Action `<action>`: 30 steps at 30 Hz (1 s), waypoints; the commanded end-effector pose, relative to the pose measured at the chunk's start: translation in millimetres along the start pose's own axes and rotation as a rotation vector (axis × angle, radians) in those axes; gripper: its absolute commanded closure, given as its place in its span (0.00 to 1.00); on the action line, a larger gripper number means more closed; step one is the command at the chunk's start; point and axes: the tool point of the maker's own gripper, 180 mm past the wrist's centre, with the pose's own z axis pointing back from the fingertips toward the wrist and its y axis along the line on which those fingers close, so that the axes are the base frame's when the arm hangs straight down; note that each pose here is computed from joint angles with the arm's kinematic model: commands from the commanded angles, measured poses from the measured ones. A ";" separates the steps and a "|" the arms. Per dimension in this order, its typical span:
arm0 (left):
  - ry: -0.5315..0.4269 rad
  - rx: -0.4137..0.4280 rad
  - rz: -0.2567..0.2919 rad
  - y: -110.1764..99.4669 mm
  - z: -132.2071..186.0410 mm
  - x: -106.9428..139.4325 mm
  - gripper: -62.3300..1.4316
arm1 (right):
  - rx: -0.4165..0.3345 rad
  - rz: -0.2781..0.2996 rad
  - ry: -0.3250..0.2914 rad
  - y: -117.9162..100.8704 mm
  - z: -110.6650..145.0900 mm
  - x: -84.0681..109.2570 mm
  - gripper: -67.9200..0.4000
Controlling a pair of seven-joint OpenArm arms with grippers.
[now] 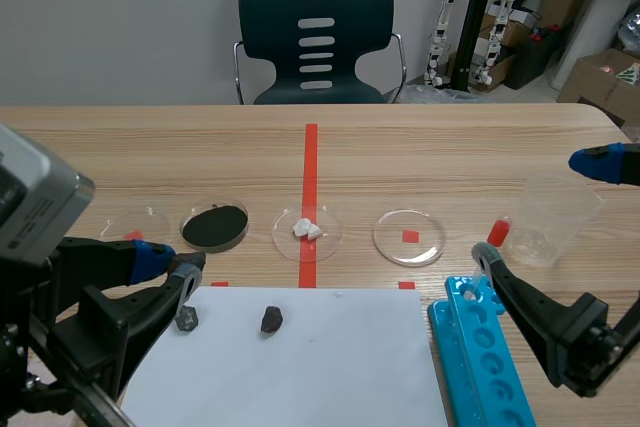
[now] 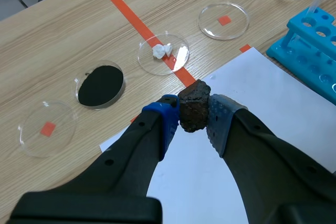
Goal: Put the right mineral back
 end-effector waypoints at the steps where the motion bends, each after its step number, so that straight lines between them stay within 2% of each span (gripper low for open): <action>1: -0.038 0.000 -0.004 0.1 0.1 10.3 0.78 | -0.011 0.003 -0.037 -3.9 -1.7 9.9 0.00; 5: -0.038 0.000 -0.005 0.1 0.1 10.3 0.78 | -0.011 0.003 -0.037 -3.9 -1.7 9.9 0.00; 8: -0.037 0.004 -0.046 0.7 0.1 10.0 0.78 | -0.011 0.003 -0.036 -3.9 -1.7 9.8 0.00; 30: -0.029 0.006 -0.040 0.8 -0.1 8.3 0.78 | -0.011 0.003 -0.037 -3.9 -1.7 9.9 0.00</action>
